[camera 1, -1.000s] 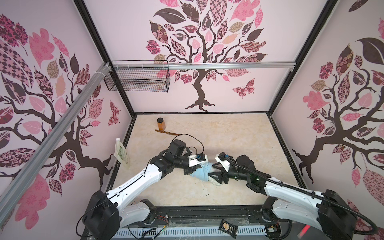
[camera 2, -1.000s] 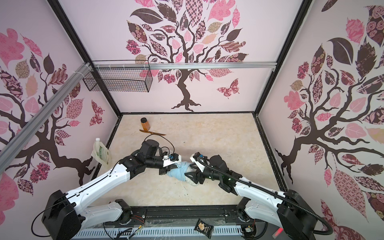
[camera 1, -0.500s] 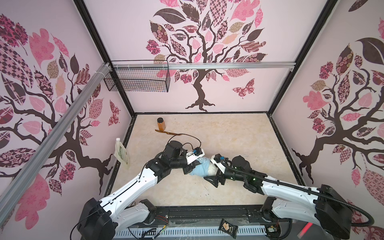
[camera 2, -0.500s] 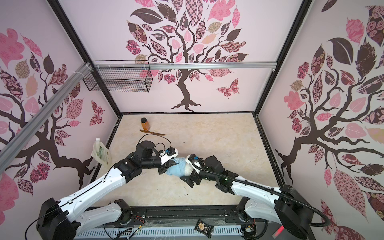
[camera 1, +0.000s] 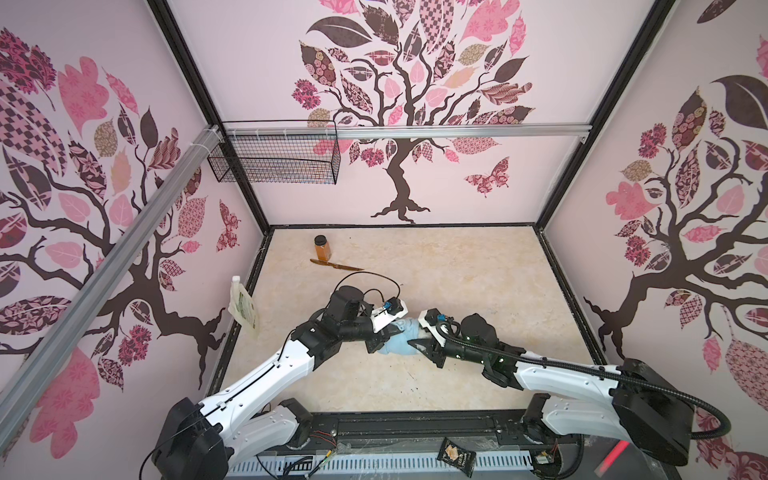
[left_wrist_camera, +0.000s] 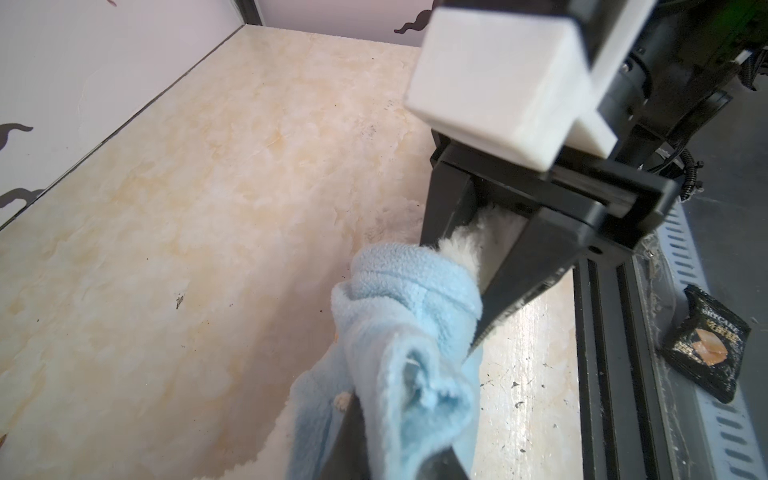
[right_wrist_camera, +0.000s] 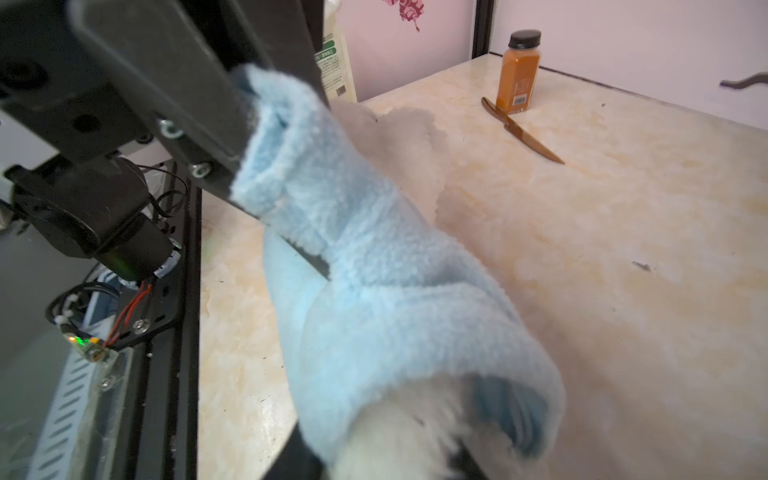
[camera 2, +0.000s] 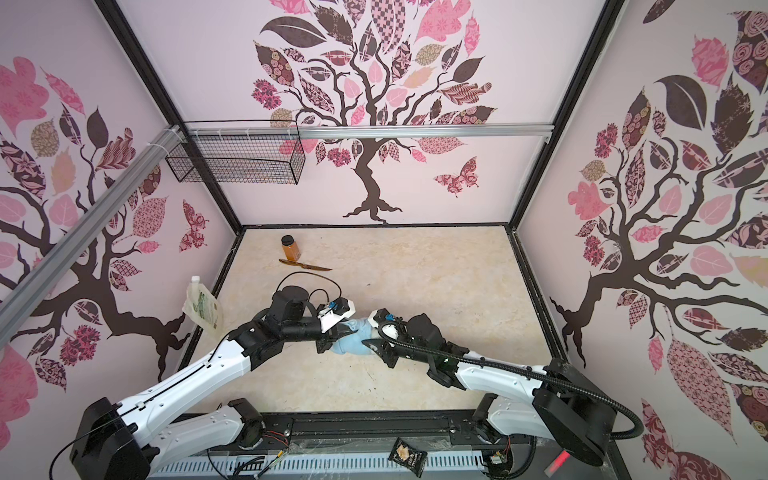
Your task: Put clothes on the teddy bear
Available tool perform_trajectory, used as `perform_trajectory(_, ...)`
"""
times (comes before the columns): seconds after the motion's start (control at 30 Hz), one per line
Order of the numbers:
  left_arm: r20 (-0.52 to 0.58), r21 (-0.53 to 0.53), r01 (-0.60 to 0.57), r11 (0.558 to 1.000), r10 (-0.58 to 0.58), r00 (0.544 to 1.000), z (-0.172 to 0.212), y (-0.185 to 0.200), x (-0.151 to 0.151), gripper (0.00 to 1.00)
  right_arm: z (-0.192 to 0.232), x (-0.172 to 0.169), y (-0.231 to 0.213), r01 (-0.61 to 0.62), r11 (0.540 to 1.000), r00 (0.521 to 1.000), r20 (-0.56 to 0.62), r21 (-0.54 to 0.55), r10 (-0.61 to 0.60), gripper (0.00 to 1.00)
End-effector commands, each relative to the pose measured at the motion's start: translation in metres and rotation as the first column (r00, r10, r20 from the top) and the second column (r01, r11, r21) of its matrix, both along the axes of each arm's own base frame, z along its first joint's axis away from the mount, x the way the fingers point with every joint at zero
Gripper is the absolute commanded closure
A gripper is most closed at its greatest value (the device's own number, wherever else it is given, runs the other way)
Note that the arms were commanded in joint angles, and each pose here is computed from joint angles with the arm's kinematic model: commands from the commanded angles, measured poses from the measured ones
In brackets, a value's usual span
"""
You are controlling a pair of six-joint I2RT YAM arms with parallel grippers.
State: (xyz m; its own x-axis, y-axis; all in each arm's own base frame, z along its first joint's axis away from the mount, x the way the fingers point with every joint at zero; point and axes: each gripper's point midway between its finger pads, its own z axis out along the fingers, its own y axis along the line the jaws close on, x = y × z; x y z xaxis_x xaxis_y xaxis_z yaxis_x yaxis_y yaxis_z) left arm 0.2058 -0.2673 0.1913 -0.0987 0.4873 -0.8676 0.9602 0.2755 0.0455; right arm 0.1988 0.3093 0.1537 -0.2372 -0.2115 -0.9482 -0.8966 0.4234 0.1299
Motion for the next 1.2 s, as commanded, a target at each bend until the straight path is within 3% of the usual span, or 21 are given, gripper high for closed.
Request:
perform_trajectory(0.0,-0.013,-0.049,0.051,0.997,-0.052,0.999,0.008,-0.003,-0.016,0.74,0.013,0.009,-0.004,0.050,0.998,0.997,0.059,0.043,-0.052,0.90)
perform_trajectory(0.03,-0.001,-0.048,0.050,0.998,-0.050,0.999,0.009,-0.001,-0.017,0.64,0.009,0.008,-0.006,0.055,0.998,0.997,0.055,0.031,-0.056,0.91)
perform_trajectory(0.13,0.055,-0.050,0.049,0.998,-0.046,0.997,0.021,0.006,-0.021,0.48,0.000,0.005,-0.011,0.059,0.998,0.997,0.042,0.002,-0.059,0.92)
perform_trajectory(0.27,0.140,-0.082,0.034,0.996,-0.022,0.990,0.047,0.017,-0.028,0.45,-0.007,0.003,-0.015,0.063,0.998,0.997,0.035,-0.013,-0.063,0.93)
perform_trajectory(0.37,0.182,-0.085,0.060,0.995,-0.044,0.982,0.061,0.020,-0.037,0.59,-0.008,0.003,-0.015,0.060,0.998,0.998,0.036,-0.020,-0.060,0.93)
perform_trajectory(0.53,0.188,0.015,0.093,0.996,-0.094,0.978,0.053,0.017,-0.032,0.86,-0.007,0.004,-0.013,0.056,0.998,0.998,0.040,-0.021,-0.055,0.93)
perform_trajectory(0.8,0.152,0.117,0.146,0.982,-0.163,0.975,0.039,0.003,-0.019,0.95,-0.005,0.002,-0.014,0.053,0.998,0.998,0.038,-0.013,-0.053,0.94)
perform_trajectory(1.17,0.115,0.235,0.185,0.954,-0.216,0.970,0.019,-0.004,-0.007,0.96,-0.002,0.001,-0.014,0.048,0.999,0.998,0.040,-0.005,-0.048,0.94)
